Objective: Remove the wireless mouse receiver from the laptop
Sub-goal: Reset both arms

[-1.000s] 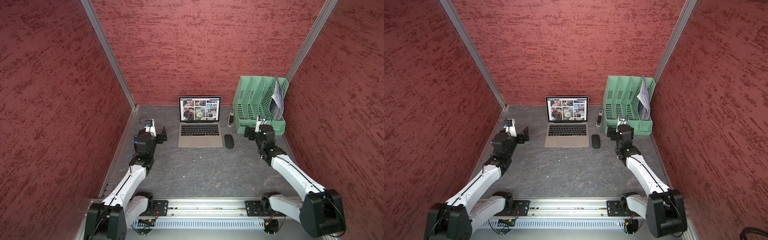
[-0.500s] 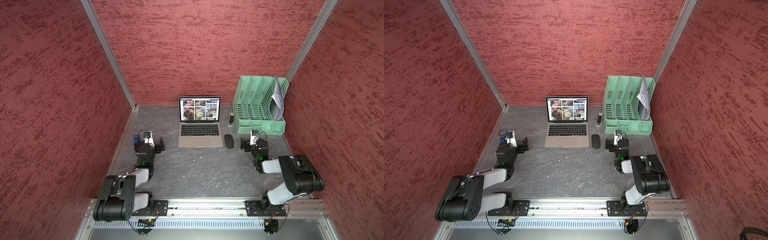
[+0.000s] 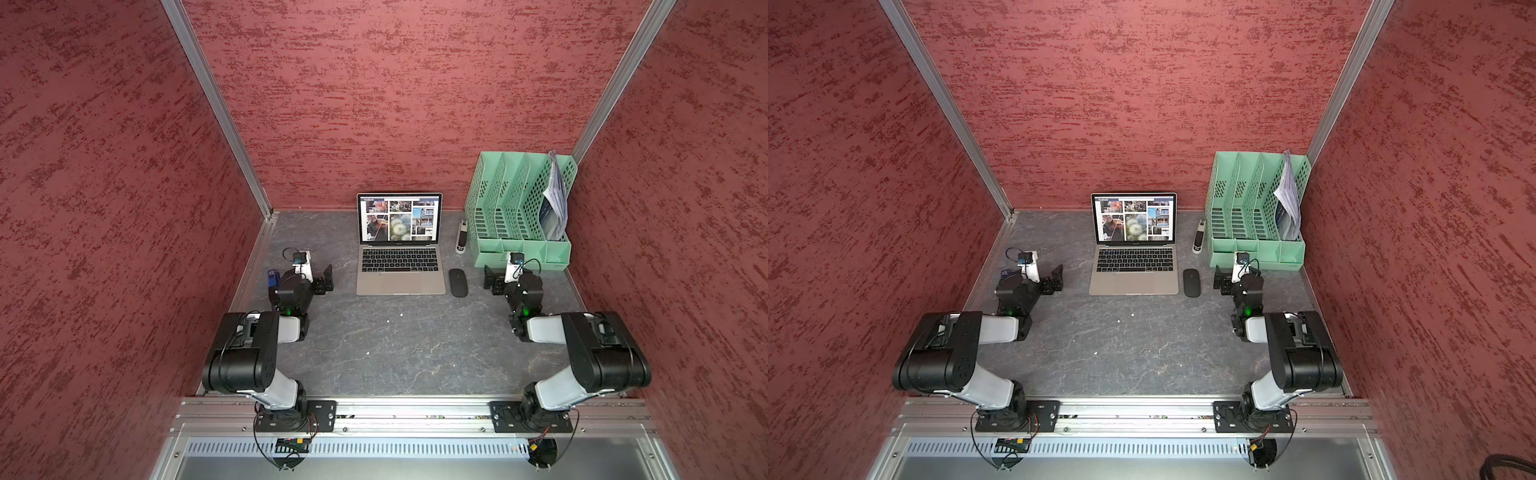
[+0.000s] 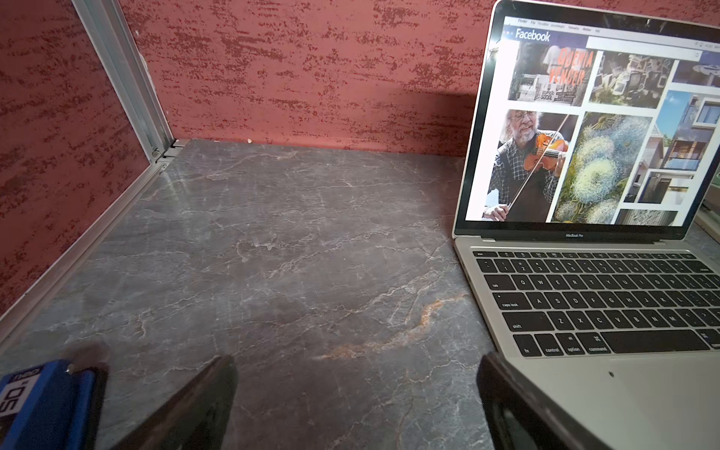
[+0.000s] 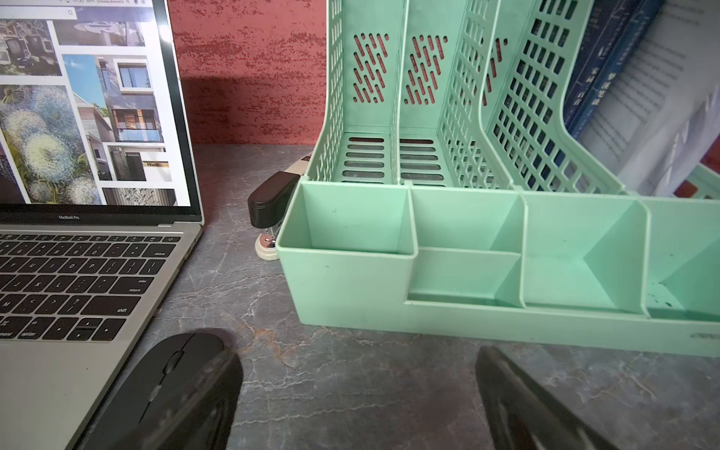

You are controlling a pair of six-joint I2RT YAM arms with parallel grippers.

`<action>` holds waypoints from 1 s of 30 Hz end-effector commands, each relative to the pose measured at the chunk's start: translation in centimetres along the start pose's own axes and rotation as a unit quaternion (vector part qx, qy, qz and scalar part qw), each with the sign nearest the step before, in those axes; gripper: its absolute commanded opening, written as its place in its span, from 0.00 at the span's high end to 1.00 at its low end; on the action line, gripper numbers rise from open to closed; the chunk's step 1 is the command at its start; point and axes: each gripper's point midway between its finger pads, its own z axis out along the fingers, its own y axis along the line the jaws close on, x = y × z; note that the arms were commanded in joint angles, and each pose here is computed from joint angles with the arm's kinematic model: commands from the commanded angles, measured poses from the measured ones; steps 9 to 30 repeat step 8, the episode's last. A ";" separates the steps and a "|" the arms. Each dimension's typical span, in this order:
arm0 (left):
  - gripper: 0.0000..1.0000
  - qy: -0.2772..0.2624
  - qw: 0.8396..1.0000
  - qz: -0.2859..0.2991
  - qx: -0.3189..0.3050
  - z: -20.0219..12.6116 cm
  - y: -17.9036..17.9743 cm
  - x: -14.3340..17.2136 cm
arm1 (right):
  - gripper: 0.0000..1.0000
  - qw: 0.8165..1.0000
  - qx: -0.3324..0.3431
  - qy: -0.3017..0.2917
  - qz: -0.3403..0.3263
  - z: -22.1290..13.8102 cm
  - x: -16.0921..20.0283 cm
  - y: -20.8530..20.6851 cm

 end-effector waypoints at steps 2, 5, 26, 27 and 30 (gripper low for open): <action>0.00 -0.003 1.000 -0.004 0.007 0.0 -0.1 -0.3 | 0.02 1.000 -0.006 -0.003 0.005 0.0 -0.2 0.2; 0.00 -0.003 1.000 -0.004 0.005 0.0 0.0 -0.4 | 0.02 1.000 -0.007 -0.003 0.006 0.0 -0.3 0.2; 0.00 -0.004 1.000 -0.002 0.003 0.0 0.0 -0.4 | 0.02 1.000 -0.006 -0.005 0.005 -0.1 -0.3 0.1; 0.00 -0.004 1.000 -0.002 0.003 0.0 0.0 -0.4 | 0.02 1.000 -0.006 -0.005 0.005 -0.1 -0.3 0.1; 0.00 -0.004 1.000 -0.002 0.003 0.0 0.0 -0.4 | 0.02 1.000 -0.006 -0.005 0.005 -0.1 -0.3 0.1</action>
